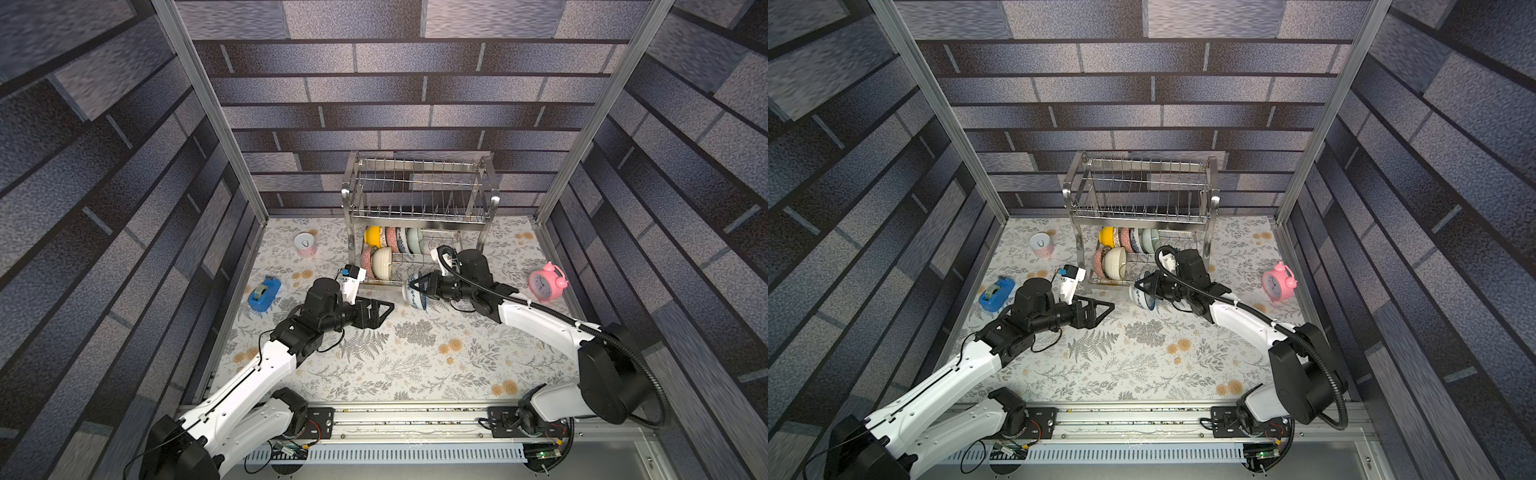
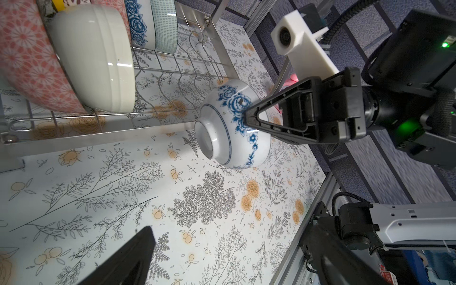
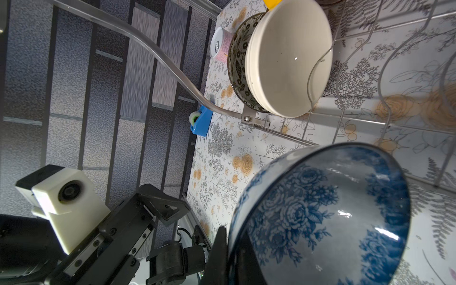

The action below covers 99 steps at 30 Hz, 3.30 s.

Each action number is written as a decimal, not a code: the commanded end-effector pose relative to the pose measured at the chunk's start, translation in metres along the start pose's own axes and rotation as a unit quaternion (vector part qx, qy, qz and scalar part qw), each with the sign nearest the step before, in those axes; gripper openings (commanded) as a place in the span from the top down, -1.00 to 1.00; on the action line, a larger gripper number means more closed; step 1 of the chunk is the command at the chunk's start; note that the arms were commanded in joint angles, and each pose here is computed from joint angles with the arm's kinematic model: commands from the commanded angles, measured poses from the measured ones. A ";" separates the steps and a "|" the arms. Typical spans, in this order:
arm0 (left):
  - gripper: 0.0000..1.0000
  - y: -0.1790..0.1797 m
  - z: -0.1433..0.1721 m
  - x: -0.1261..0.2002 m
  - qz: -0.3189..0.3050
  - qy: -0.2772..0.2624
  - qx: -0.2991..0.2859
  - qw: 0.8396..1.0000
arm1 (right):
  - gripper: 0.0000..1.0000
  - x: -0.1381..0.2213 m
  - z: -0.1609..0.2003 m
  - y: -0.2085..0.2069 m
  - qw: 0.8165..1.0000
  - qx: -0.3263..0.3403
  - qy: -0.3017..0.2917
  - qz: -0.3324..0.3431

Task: Load bowls into a dish rack
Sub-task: Place the bowl in the dish rack.

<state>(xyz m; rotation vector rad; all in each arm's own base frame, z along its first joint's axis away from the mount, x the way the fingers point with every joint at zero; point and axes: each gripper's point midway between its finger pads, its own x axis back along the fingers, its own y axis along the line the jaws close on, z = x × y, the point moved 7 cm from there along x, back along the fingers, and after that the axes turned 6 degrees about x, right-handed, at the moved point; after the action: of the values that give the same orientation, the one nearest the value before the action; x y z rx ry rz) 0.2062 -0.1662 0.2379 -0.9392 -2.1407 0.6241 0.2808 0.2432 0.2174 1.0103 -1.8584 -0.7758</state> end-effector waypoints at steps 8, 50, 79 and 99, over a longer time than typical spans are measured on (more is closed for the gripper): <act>-0.99 0.005 0.004 0.009 -0.011 0.001 0.007 1.000 | 1.00 -0.010 -0.038 0.009 0.996 -0.013 -0.049 -0.075; -0.99 0.008 0.004 0.017 -0.017 -0.002 0.014 1.000 | 1.00 -0.080 -0.106 -0.047 0.979 -0.086 -0.092 -0.161; -0.99 0.009 0.003 0.017 -0.020 0.000 0.015 1.000 | 1.00 -0.101 -0.081 -0.090 0.977 -0.132 -0.069 -0.151; -0.99 0.014 -0.001 0.011 -0.035 -0.006 0.017 0.999 | 0.45 -0.076 -0.085 -0.056 0.994 -0.070 -0.045 -0.074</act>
<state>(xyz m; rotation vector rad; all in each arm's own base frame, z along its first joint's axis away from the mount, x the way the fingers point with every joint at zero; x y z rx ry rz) 0.2041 -0.1496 0.2285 -0.8391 -2.1241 0.6350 0.4005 0.2735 0.1670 1.0290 -1.7640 -1.0706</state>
